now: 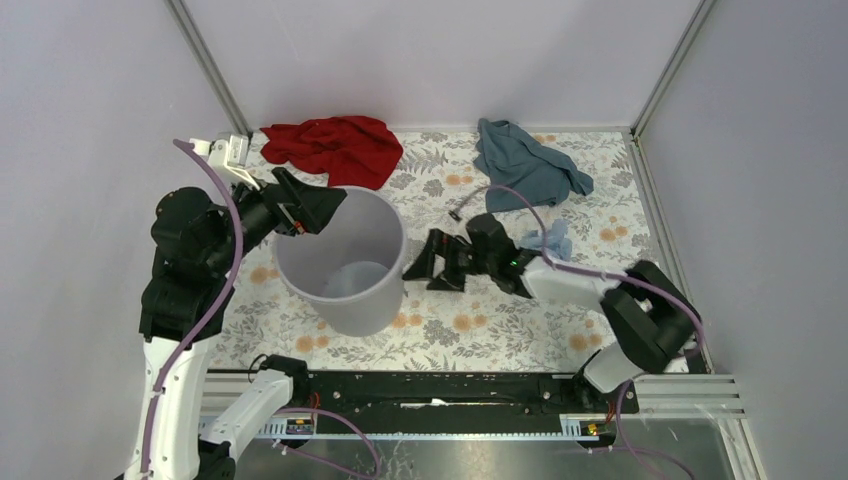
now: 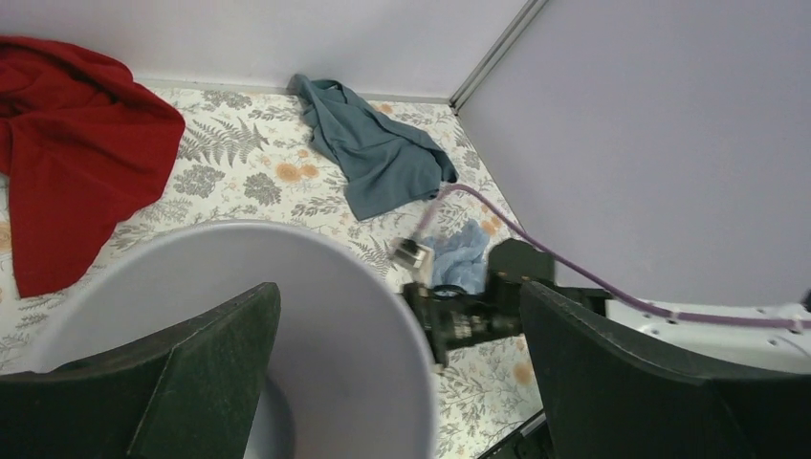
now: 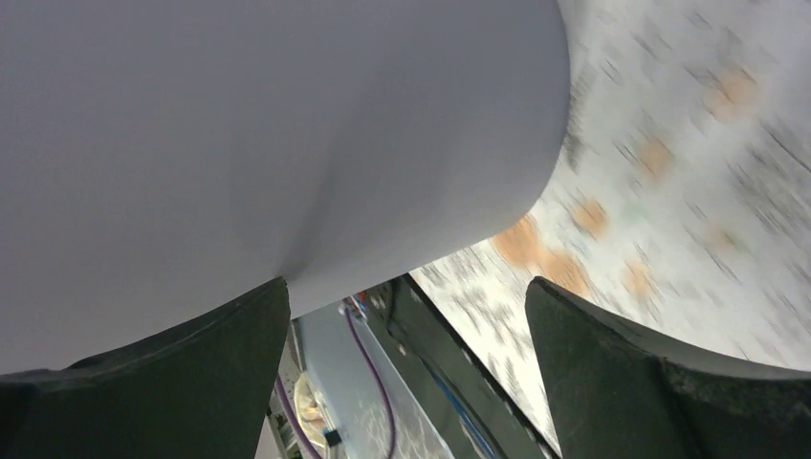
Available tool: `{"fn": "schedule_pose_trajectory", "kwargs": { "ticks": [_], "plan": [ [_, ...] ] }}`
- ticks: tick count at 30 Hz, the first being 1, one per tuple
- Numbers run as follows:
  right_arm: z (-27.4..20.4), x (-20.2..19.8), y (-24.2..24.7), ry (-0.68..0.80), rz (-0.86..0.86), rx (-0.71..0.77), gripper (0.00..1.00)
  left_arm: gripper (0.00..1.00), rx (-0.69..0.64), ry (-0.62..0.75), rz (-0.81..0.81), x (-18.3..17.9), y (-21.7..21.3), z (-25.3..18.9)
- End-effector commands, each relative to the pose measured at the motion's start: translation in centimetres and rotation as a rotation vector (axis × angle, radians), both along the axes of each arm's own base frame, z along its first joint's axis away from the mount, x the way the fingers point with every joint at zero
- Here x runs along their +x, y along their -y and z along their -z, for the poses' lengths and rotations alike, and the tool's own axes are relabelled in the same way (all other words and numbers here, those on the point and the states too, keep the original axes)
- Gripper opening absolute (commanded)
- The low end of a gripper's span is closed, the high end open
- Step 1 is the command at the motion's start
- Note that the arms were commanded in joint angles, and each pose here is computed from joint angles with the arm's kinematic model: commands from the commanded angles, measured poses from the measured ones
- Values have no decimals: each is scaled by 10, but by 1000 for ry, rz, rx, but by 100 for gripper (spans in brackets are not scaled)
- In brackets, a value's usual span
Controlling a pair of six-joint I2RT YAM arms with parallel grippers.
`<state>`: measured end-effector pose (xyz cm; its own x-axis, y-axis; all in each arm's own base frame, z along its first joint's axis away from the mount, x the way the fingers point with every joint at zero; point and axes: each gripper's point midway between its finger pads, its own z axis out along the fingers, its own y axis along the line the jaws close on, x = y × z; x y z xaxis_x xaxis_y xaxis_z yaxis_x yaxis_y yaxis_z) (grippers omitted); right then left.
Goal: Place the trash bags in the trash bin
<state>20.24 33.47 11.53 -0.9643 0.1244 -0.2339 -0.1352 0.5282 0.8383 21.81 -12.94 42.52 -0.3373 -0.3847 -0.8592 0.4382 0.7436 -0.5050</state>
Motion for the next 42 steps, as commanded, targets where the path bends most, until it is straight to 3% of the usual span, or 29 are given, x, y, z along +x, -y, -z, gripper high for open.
{"fn": "schedule_pose_trajectory", "kwargs": {
  "ticks": [1,5,9,11,15,17,18,21,24,29,33,35,37,42],
  "plan": [
    [-57,38,-74,116,-32,211,100,99,-25,113,27,-16,1,-38],
    [-46,48,-89,140,-74,158,100,99,-3,113,5,-19,-4,-43],
    [-29,66,-39,361,-38,-192,100,99,31,110,5,-21,-6,-38],
    [-22,77,14,468,13,-471,100,99,39,112,5,-19,-6,-36],
    [-33,100,156,623,294,-1074,100,99,25,120,73,-13,6,-31],
    [-41,101,217,605,443,-1259,100,99,6,116,152,-12,19,-28],
    [-41,99,240,565,506,-1278,100,99,-7,110,189,-13,24,-26],
    [-26,91,271,451,617,-1139,100,99,-41,97,274,-12,37,-23],
    [-17,88,269,428,676,-967,100,99,-86,97,327,-15,45,-27],
    [4,90,274,377,688,-930,99,99,-150,69,407,-15,67,-30],
    [16,88,241,343,522,-820,78,99,-127,43,515,-31,120,-22],
    [14,85,214,349,437,-689,54,99,-100,25,572,-41,152,-15],
    [11,77,187,339,380,-534,40,99,-64,18,608,-50,181,-8],
    [-24,56,114,230,291,-26,37,99,19,8,578,-53,216,12]
  ]
}}
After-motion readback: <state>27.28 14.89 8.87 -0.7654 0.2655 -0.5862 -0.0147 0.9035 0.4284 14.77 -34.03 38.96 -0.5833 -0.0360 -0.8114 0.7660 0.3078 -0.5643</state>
